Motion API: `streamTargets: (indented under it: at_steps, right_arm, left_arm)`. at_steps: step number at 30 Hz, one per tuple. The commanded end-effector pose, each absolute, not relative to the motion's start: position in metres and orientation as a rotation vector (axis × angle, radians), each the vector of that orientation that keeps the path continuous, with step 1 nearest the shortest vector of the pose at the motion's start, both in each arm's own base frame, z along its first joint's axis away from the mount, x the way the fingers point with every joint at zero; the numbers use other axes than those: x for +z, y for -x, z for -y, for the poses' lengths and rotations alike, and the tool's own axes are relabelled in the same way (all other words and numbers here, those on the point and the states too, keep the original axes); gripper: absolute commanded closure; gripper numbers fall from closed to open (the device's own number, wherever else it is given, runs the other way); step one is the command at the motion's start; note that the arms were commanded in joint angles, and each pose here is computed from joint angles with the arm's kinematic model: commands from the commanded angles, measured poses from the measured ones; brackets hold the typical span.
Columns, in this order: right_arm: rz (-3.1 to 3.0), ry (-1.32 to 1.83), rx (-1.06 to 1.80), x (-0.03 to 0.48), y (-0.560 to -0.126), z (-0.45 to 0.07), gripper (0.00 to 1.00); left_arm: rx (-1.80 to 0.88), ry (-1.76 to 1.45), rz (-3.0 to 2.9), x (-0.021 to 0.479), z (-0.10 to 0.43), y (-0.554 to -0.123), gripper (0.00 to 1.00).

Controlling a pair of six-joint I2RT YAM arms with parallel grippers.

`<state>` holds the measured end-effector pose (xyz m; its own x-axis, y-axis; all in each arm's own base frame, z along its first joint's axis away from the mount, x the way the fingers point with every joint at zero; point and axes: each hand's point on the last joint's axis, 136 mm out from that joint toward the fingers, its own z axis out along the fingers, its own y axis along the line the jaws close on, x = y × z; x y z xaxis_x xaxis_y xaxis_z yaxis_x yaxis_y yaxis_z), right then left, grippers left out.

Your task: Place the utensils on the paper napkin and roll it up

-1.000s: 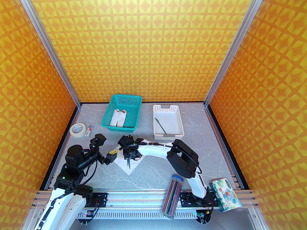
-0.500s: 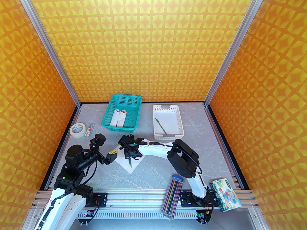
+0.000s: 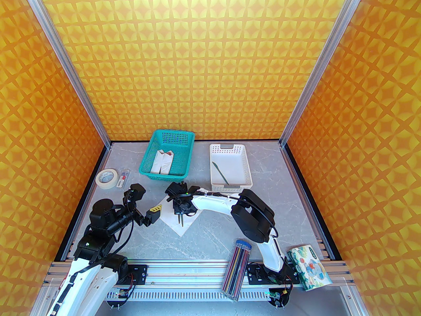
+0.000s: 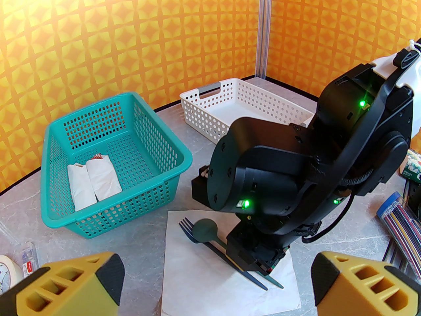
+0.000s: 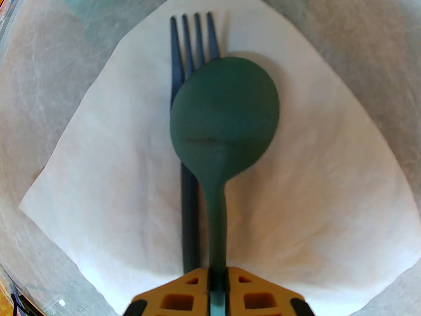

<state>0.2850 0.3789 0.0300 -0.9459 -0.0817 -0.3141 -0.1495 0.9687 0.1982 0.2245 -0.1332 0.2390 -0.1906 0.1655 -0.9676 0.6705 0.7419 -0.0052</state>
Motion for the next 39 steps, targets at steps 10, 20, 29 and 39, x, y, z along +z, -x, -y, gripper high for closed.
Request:
streamTargets:
  at_steps: [10, 20, 29, 39]
  right_arm:
    - [-2.762, 0.16, 0.336, 0.054, -0.301, -0.376, 0.86]
    - [-2.777, 0.167, 0.353, 0.046, -0.304, -0.383, 0.86]
    - [-2.79, 0.169, 0.335, 0.038, -0.305, -0.382, 0.86]
    - [-2.809, 0.164, 0.337, 0.027, -0.303, -0.383, 0.84]
  left_arm:
    - [-0.527, -0.696, -1.73, 0.238, 0.137, -0.222, 0.01]
    - [-0.526, -0.697, -1.731, 0.238, 0.136, -0.223, 0.01]
    - [-0.528, -0.698, -1.736, 0.236, 0.137, -0.223, 0.01]
    - [-0.528, -0.698, -1.739, 0.236, 0.137, -0.223, 0.01]
